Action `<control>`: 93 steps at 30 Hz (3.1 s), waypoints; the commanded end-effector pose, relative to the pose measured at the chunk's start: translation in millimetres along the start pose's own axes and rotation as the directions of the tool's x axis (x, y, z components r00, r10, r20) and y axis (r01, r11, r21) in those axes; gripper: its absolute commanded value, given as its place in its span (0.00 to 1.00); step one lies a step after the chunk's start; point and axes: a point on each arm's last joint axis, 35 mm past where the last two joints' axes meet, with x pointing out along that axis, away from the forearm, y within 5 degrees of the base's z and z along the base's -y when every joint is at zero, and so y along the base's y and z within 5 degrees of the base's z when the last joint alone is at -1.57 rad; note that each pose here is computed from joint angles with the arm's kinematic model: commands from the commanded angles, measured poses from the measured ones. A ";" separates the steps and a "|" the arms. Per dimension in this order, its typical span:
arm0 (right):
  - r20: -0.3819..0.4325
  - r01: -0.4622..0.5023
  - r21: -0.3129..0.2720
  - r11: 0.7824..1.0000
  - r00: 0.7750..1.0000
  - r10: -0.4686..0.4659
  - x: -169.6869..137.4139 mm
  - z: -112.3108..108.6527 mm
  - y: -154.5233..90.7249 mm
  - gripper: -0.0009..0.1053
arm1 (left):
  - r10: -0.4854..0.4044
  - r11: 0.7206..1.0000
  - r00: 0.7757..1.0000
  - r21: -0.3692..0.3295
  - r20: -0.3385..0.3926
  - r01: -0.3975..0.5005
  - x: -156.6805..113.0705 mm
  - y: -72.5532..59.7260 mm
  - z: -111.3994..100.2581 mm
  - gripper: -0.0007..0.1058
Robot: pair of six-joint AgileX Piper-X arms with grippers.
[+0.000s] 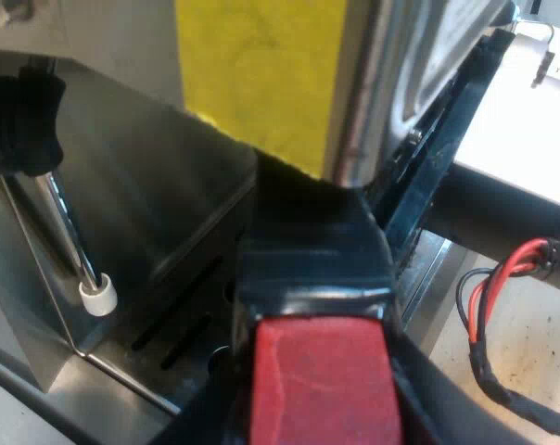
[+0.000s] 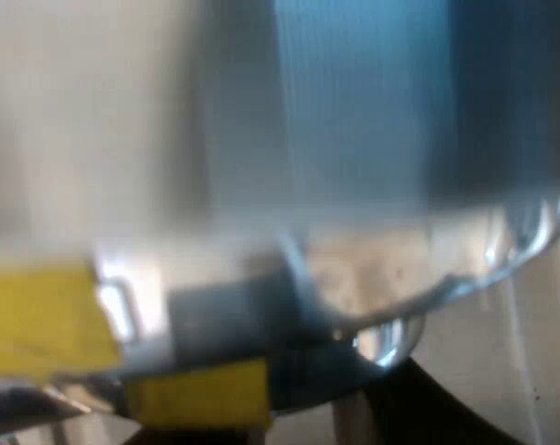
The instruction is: Put the handle in the coffee machine
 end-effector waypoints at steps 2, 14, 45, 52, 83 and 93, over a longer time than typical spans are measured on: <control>0.047 0.012 0.041 0.999 0.999 -0.014 3.2 12.5 -3.3 0.20 | -0.100 0.979 0.985 0.189 0.137 0.073 -9.9 -6.7 39.0 0.01; 0.125 0.043 0.062 0.997 0.991 -0.050 1.8 26.5 -9.7 0.20 | -0.080 0.981 0.988 0.186 0.134 0.055 -9.9 -6.0 38.9 0.03; 0.158 0.055 0.124 0.991 0.985 -0.075 0.8 32.8 -13.4 0.20 | 0.083 0.987 0.980 0.117 0.182 -0.106 -50.2 6.7 33.1 0.55; 0.163 0.055 0.139 0.989 0.984 -0.078 0.5 36.4 -14.9 0.20 | 0.132 0.983 0.972 0.102 0.196 -0.154 -61.5 11.4 30.6 0.54; 0.163 0.054 0.147 0.988 0.984 -0.078 0.4 38.8 -15.8 0.20 | 0.327 0.938 0.924 0.186 -0.201 -0.291 -36.6 7.1 38.0 0.01; 0.163 0.054 0.147 0.988 0.984 -0.078 0.4 38.8 -15.8 0.20 | 0.253 0.959 0.919 0.203 -0.302 -0.197 -26.4 -5.7 29.4 0.01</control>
